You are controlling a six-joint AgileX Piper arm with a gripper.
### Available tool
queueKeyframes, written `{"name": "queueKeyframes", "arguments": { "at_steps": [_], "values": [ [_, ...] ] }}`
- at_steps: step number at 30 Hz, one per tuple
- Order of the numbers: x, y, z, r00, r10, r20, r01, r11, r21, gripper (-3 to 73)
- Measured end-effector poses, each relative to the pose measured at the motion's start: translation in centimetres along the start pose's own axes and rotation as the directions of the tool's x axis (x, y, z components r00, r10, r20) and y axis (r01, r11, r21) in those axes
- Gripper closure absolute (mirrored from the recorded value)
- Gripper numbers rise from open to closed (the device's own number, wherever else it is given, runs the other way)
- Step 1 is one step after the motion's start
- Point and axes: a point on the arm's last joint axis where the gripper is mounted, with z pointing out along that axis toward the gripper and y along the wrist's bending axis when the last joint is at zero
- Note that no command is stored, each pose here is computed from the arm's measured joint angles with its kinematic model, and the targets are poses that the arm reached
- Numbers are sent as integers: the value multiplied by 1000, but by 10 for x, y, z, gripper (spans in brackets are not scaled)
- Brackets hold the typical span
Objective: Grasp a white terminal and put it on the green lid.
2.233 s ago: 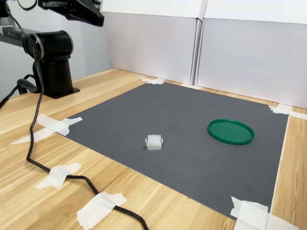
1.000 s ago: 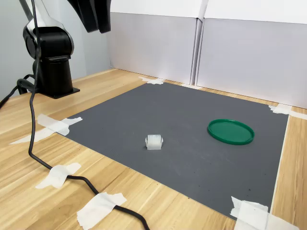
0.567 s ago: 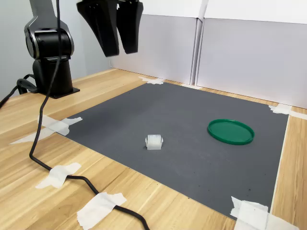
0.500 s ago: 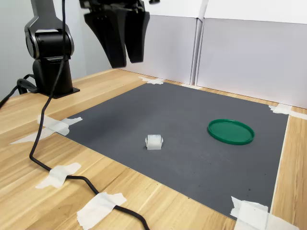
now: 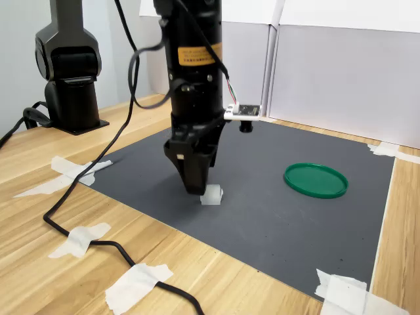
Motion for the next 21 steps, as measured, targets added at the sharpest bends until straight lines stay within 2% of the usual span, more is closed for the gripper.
{"name": "queueKeyframes", "arguments": {
  "at_steps": [7,11,15,21],
  "values": [
    [-2,-3,14,1000,-1,3,1,1000,2,32],
    [-3,-4,14,1000,0,12,0,1000,8,73],
    [-4,-5,15,1000,-1,24,1,1000,20,195],
    [-5,-6,16,999,14,30,-14,1000,24,482]
  ]
}}
